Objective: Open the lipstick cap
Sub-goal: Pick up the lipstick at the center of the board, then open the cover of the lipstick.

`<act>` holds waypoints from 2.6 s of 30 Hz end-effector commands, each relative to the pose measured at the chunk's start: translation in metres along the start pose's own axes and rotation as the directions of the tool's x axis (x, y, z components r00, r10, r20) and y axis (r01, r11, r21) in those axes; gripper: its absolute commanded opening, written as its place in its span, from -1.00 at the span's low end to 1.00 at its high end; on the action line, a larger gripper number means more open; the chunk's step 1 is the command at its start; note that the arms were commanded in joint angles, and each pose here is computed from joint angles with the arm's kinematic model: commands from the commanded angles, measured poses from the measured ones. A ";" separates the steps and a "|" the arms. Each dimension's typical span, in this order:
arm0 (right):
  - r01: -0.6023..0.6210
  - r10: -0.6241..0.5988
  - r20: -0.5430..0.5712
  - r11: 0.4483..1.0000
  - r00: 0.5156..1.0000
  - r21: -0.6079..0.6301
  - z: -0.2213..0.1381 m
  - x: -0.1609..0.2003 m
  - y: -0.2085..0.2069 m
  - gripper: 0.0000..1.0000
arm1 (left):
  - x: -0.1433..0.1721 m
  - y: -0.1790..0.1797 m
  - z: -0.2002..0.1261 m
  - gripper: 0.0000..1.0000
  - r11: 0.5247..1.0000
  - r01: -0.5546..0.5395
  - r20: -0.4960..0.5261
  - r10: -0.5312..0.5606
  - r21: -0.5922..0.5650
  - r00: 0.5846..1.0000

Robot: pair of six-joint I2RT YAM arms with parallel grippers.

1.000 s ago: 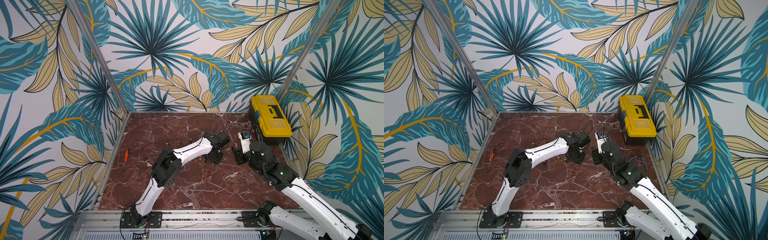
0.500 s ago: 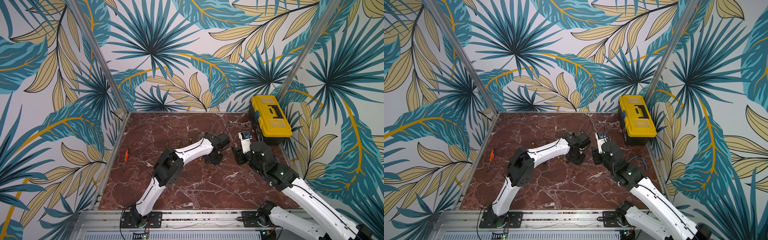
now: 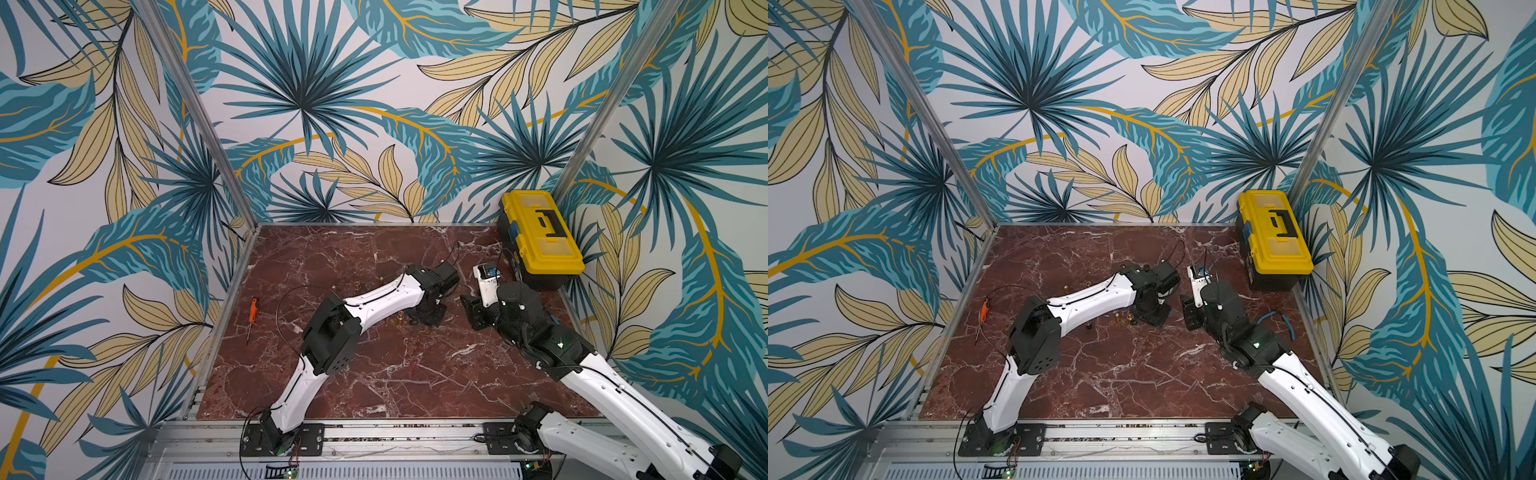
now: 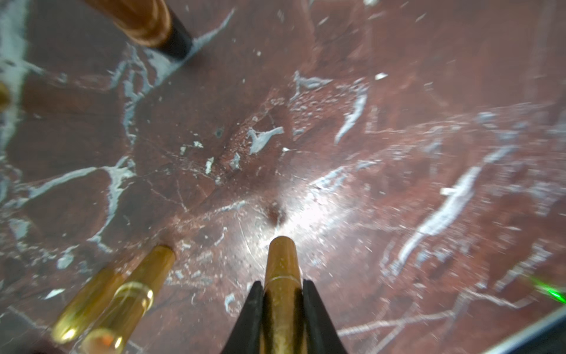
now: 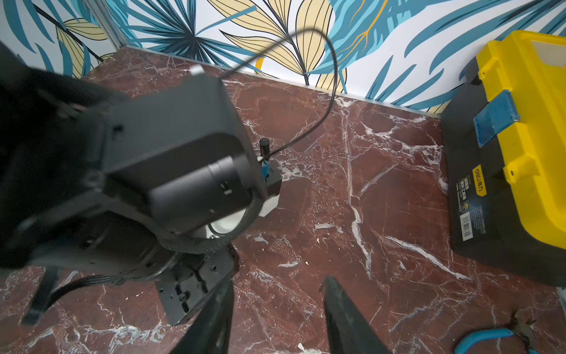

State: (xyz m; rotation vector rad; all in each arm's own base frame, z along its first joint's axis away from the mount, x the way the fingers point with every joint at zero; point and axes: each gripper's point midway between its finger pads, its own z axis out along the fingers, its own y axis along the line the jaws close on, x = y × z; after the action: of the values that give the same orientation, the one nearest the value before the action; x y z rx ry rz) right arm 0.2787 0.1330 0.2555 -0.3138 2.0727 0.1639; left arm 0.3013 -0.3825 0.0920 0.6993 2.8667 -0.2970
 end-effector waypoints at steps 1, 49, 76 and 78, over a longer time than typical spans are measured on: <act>-0.003 0.003 -0.019 1.000 1.000 -0.017 0.003 0.006 0.003 -0.01 | -0.027 -0.015 -0.078 -0.64 0.992 0.000 0.155 -0.020 0.125 0.988; 0.198 -0.191 0.064 0.851 0.979 -0.487 0.010 -0.038 0.101 0.05 | 0.008 -0.017 -0.232 -0.63 0.720 0.079 0.070 -0.175 0.689 0.982; 0.155 -0.184 -0.015 0.867 0.983 -0.474 0.004 -0.007 0.092 -0.86 | -0.024 0.022 -0.240 -1.00 0.713 0.091 0.123 -0.244 0.696 0.962; 0.155 -0.189 -0.030 0.876 0.982 -0.457 0.005 -0.002 0.088 -0.86 | -0.028 0.025 -0.246 -1.00 0.705 0.082 0.137 -0.248 0.704 0.959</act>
State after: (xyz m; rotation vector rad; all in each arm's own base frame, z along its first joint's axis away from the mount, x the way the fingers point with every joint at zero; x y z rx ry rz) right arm 0.2663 0.2397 0.2840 -0.8411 1.9107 0.6009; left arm 0.2772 -0.3370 0.3206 0.5111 2.6087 -1.5163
